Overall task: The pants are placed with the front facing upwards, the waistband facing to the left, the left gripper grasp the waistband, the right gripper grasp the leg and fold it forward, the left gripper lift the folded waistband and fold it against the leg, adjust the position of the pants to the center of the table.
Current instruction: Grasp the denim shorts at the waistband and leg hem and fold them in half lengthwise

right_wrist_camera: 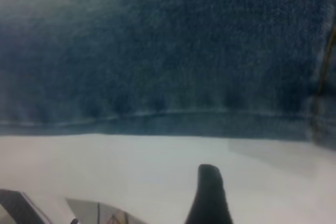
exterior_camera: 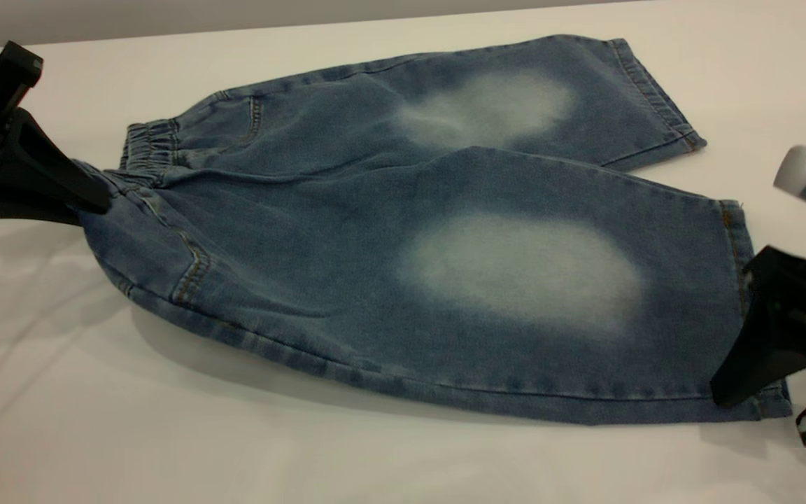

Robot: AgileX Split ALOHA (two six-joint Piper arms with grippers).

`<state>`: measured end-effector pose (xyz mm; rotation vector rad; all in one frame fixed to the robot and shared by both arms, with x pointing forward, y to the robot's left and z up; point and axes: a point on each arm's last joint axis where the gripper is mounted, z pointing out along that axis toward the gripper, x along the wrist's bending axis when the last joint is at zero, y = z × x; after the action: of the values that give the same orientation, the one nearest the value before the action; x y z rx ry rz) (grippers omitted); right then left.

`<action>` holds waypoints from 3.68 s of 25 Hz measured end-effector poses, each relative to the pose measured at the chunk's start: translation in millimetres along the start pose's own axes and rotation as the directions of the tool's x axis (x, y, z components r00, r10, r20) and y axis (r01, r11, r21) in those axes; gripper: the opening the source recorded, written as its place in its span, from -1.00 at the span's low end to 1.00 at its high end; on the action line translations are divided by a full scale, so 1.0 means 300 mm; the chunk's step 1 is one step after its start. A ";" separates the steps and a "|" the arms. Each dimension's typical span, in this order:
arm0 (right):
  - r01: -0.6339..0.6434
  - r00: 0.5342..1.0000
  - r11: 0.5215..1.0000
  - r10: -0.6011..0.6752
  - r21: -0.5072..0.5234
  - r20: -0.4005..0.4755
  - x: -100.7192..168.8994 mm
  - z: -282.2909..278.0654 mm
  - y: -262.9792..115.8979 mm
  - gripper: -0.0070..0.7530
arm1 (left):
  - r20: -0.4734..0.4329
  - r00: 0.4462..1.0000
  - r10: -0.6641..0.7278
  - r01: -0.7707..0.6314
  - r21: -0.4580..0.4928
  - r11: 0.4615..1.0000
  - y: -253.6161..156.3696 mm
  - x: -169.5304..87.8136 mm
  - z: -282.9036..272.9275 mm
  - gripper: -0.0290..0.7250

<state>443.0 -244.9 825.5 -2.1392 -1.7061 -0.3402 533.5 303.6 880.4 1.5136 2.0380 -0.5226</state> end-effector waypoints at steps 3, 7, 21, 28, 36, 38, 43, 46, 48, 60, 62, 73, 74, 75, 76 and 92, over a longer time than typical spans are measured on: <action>0.009 1.000 1.000 -0.009 0.006 -0.011 -0.006 0.019 0.002 0.25 | 0.000 1.000 -0.001 0.001 0.000 1.000 0.000 0.000 0.000 -0.69; 0.018 0.999 1.000 -0.018 -0.009 -0.031 -0.004 0.029 0.008 0.25 | 0.000 1.000 -0.001 0.001 0.000 1.000 0.000 0.000 0.000 -0.69; 0.021 1.000 0.996 -0.020 -0.090 0.011 -0.018 0.029 0.034 0.21 | 0.000 1.000 -0.001 0.001 0.000 1.000 0.000 0.000 0.000 -0.69; 0.042 0.999 0.992 -0.041 -0.122 0.013 -0.018 0.028 0.044 0.14 | 0.000 1.000 -0.001 0.001 0.000 1.000 0.000 0.000 0.000 -0.69; 0.037 0.999 0.990 -0.034 -0.139 0.021 -0.022 0.030 0.050 -0.50 | 0.001 1.000 -0.001 0.001 0.001 1.000 0.000 0.000 0.000 -0.69; 0.037 0.999 0.990 -0.034 -0.138 0.022 -0.023 0.030 0.050 -0.75 | 0.006 1.000 0.000 0.000 0.007 1.000 -0.002 -0.002 0.000 -0.69; 0.072 0.997 0.991 -0.074 -0.115 -0.014 -0.007 0.025 0.041 -0.92 | 0.003 0.999 0.032 -0.032 0.040 0.999 -0.014 -0.007 -0.009 -0.69; 0.083 0.995 0.990 -0.089 -0.113 -0.043 0.010 0.006 0.035 -0.92 | -0.002 0.998 0.055 -0.055 0.027 0.998 -0.015 -0.021 -0.029 -0.69; 0.089 0.993 0.988 -0.097 -0.123 -0.064 0.026 -0.015 0.033 -0.92 | -0.002 0.997 0.072 -0.072 0.017 0.997 -0.017 -0.033 -0.044 -0.69; 0.153 0.978 0.969 -0.176 -0.192 -0.110 0.108 -0.171 -0.007 -0.92 | 0.021 0.991 0.134 -0.133 -0.039 0.990 -0.046 -0.112 -0.138 -0.69; 0.155 0.980 0.970 -0.175 -0.187 -0.094 0.107 -0.180 -0.012 -0.92 | 0.015 0.991 0.130 -0.129 -0.036 0.991 -0.067 -0.107 -0.138 -0.69; 0.198 0.971 0.968 -0.214 -0.153 -0.102 0.139 -0.270 -0.084 -0.92 | -0.002 0.995 0.101 -0.101 0.034 0.994 -0.253 -0.083 -0.142 -0.69; 0.200 0.972 0.967 -0.216 -0.157 -0.095 0.141 -0.281 -0.091 -0.92 | -0.008 0.995 0.103 -0.102 0.034 0.994 -0.266 -0.085 -0.149 -0.69; 0.205 0.971 0.964 -0.222 -0.171 -0.085 0.143 -0.296 -0.096 -0.92 | -0.017 0.994 0.109 -0.108 0.035 0.994 -0.275 -0.087 -0.156 -0.69; 0.200 0.973 0.961 -0.218 -0.192 -0.080 0.147 -0.311 -0.099 -0.92 | -0.019 0.994 0.109 -0.109 0.027 0.994 -0.278 -0.093 -0.165 -0.69; 0.226 0.949 0.892 -0.292 -0.392 -0.119 0.294 -0.483 0.080 -0.92 | 0.089 0.996 0.018 -0.001 -0.180 0.984 -0.229 -0.144 -0.194 -0.69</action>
<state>493.6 -235.5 988.8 -2.0434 -1.9482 -0.9739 466.1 286.1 951.9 1.3677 1.9510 -0.3845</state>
